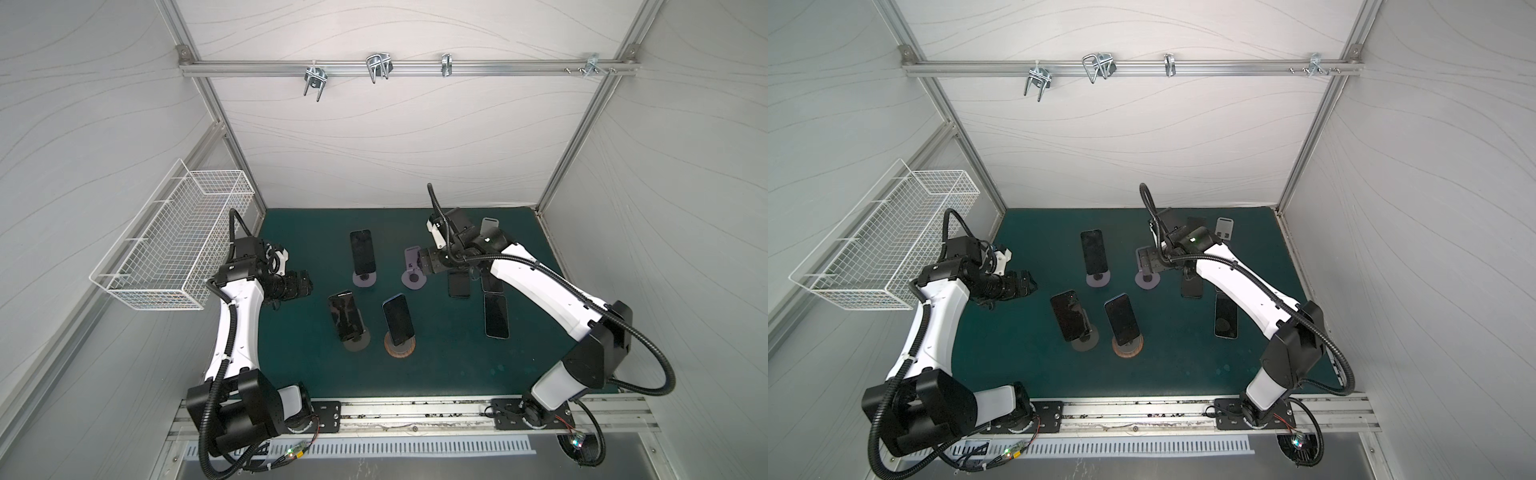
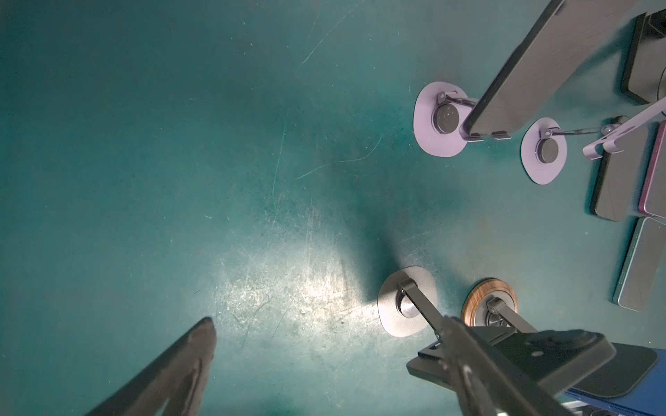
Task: Remove the phone from the phone stand
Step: Pick up the phone stand from the center of the table.
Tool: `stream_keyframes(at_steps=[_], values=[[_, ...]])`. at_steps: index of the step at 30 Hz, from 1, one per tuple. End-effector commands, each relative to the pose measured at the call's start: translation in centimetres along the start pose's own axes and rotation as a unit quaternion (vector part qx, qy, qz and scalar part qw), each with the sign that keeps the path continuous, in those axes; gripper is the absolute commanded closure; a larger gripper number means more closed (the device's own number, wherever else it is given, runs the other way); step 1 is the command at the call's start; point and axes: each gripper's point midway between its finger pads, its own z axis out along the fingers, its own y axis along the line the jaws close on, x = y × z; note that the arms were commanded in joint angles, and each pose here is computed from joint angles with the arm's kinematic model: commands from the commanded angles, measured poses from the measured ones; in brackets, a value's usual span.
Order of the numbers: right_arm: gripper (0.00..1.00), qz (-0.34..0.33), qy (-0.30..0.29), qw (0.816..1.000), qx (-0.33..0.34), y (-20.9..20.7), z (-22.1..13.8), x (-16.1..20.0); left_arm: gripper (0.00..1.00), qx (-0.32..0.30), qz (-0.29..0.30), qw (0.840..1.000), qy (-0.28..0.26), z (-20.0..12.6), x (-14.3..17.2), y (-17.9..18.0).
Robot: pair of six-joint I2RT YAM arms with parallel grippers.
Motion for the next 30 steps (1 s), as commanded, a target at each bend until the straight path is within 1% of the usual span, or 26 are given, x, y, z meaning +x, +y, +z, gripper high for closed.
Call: stream_keyframes(at_steps=[1, 4, 9, 12, 19, 23, 30], values=[[0.06, -0.029, 0.022, 0.999, -0.011, 1.5, -1.9, 2.1, 0.01, -0.004, 0.007, 1.000, -0.013, -0.9, -1.1, 0.0], [0.06, -0.027, 0.019, 0.999, -0.029, 2.5, -2.3, 2.4, 0.01, -0.004, 0.006, 1.000, -0.010, -0.7, -1.0, 0.0], [0.03, -0.009, 0.004, 1.000, -0.020, 1.2, -0.3, 1.8, 0.01, -0.002, 0.004, 1.000, -0.009, -0.7, -1.0, 0.0], [0.03, 0.016, 0.012, 0.999, -0.037, 0.3, 1.8, 1.2, 0.01, -0.001, 0.005, 1.000, -0.009, -0.7, -0.9, 0.0], [0.01, 0.010, 0.002, 0.999, -0.041, 0.0, 7.0, -1.4, 0.01, -0.004, 0.004, 1.000, -0.003, -0.3, -0.7, 0.2], [0.01, 0.010, 0.011, 1.000, -0.017, -0.8, 10.0, -2.1, 0.01, -0.007, 0.006, 1.000, -0.003, -0.2, -0.7, 0.3], [0.01, 0.001, 0.015, 1.000, 0.023, -2.6, 14.1, -2.9, 0.01, -0.005, 0.005, 1.000, 0.001, 0.0, -0.5, 0.3]])
